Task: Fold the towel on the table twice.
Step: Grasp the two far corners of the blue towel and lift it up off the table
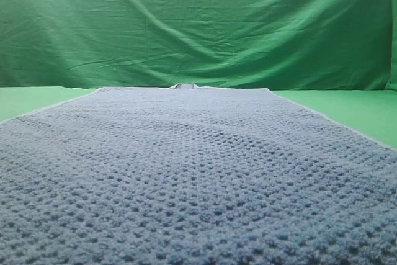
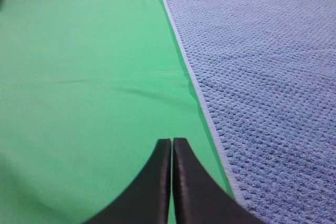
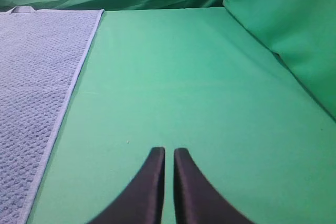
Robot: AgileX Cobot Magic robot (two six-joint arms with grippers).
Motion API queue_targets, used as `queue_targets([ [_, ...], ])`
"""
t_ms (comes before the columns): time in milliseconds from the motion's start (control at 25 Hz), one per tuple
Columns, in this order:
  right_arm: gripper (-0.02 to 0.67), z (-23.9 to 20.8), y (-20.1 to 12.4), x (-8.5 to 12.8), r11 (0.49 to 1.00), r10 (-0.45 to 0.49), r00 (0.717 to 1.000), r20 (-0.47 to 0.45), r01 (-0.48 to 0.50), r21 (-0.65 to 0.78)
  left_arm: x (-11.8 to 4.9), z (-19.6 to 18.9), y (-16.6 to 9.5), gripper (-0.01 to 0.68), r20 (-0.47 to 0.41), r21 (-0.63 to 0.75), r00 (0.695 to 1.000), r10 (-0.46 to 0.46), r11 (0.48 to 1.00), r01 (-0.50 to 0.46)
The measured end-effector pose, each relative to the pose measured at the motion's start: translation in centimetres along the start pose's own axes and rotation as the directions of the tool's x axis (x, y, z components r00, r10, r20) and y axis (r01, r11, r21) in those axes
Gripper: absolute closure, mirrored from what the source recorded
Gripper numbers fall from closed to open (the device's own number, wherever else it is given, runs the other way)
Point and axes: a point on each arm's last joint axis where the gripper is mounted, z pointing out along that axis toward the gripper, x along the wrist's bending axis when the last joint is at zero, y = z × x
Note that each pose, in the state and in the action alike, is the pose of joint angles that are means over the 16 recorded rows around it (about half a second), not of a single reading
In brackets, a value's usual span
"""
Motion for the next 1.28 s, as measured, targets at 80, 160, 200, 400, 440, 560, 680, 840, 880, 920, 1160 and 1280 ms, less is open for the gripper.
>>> queue_targets([
  [80,0.602,0.0,0.0,0.0,1.000,0.000,1.000,0.000,0.000,0.000,0.0,0.0,0.0,0.673,0.000,0.000,1.000,0.000,1.000,0.000],
  [160,0.602,0.0,0.0,0.0,1.000,0.000,1.000,0.000,0.000,0.000,0.0,0.0,0.0,0.673,0.000,0.000,1.000,0.000,1.000,0.000],
  [200,0.602,0.0,0.0,0.0,1.000,0.000,1.000,0.000,0.000,0.000,0.0,0.0,0.0,0.673,0.000,0.000,1.000,0.000,1.000,0.000],
  [400,0.602,0.0,0.0,0.0,1.000,0.000,1.000,0.000,0.000,0.000,0.0,0.0,0.0,0.673,0.000,0.000,1.000,0.000,1.000,0.000],
  [440,0.602,0.0,0.0,0.0,1.000,0.000,1.000,0.000,0.000,0.000,0.0,0.0,0.0,0.673,0.000,0.000,1.000,0.000,1.000,0.000],
  [560,0.602,0.0,0.0,0.0,1.000,0.000,1.000,0.000,0.000,0.000,0.0,0.0,0.0,0.673,0.000,0.000,1.000,0.000,1.000,0.000],
  [680,0.602,0.0,0.0,0.0,1.000,0.000,1.000,0.000,0.000,0.000,0.0,0.0,0.0,0.673,0.000,0.000,1.000,0.000,1.000,0.000],
  [840,0.602,0.0,0.0,0.0,1.000,0.000,1.000,0.000,0.000,0.000,0.0,0.0,0.0,0.673,0.000,-0.002,1.000,-0.001,1.000,0.001],
  [880,0.602,0.0,0.0,0.0,1.000,0.000,1.000,0.000,0.000,-0.001,0.0,0.0,0.0,0.673,0.000,-0.004,1.000,-0.003,1.000,0.003],
  [920,0.602,0.0,0.0,0.0,1.000,0.000,1.000,0.000,0.000,-0.002,0.0,0.0,0.1,0.673,0.001,-0.008,1.000,-0.005,1.000,0.005],
  [1160,0.602,0.0,0.5,0.0,0.999,0.002,1.000,0.005,-0.001,-0.050,0.0,0.0,0.8,0.673,0.001,-0.092,0.999,-0.034,0.995,0.034],
  [1280,0.602,0.0,0.9,-0.1,0.995,0.003,1.000,0.010,-0.002,-0.101,0.1,-0.1,1.4,0.673,-0.001,-0.162,0.999,-0.050,0.986,0.050],
])
